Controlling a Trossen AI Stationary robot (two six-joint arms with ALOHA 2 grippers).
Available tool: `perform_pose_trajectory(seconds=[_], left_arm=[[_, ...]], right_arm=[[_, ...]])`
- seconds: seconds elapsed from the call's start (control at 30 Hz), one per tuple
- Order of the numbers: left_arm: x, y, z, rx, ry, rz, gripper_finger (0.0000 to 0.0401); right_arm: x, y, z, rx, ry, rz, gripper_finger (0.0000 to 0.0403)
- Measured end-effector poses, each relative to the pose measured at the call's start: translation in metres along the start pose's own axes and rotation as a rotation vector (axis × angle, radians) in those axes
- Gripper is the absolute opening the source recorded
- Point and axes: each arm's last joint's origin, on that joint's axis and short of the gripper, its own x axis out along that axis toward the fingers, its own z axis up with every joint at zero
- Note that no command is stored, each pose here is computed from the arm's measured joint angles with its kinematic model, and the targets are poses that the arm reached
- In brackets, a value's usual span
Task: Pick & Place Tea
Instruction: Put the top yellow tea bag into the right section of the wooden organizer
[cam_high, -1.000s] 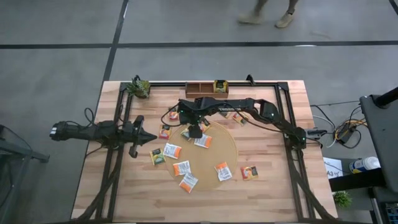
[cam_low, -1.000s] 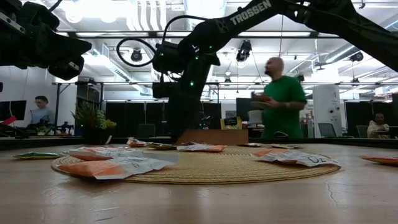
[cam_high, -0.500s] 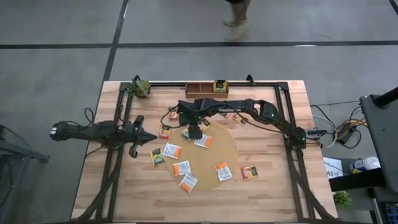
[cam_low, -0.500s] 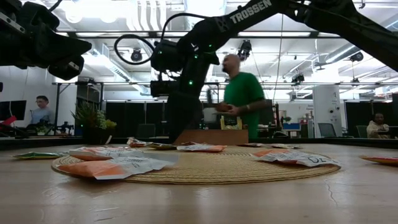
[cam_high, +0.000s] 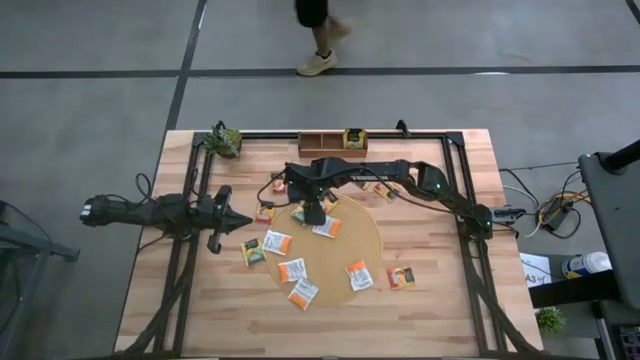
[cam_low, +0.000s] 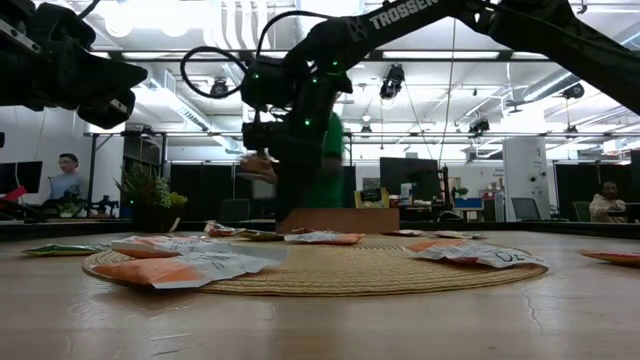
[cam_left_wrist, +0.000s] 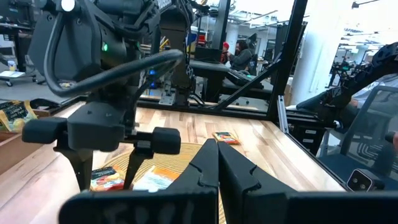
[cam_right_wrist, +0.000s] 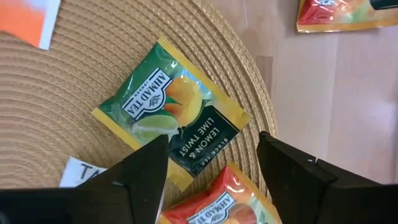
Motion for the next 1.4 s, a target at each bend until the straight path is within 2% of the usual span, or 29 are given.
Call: perform_pose_trajectory(seconds=[0.5,0.8,0.93,1.03,1.4], left_arm=[[0.0,0.0,0.0,0.0,0.0,0.0,0.0],[0.0,0.0,0.0,0.0,0.0,0.0,0.0],[0.0,0.0,0.0,0.0,0.0,0.0,0.0],[0.0,0.0,0.0,0.0,0.0,0.0,0.0],[0.0,0.0,0.0,0.0,0.0,0.0,0.0]], right_arm=[[-0.012,0.006,0.005,0.052,0.006,0.007,0.0237],[0.011,0.007,0.002,0.048,0.047,0.003,0.0235],[0.01,0.005,0.004,-0.006,0.047,-0.064,0.0235],[0.009,0.004,0.007,-0.038,0.02,-0.072,0.0235],[0.019,-0.002,0.008,-0.024,0.003,-0.074,0.0235]])
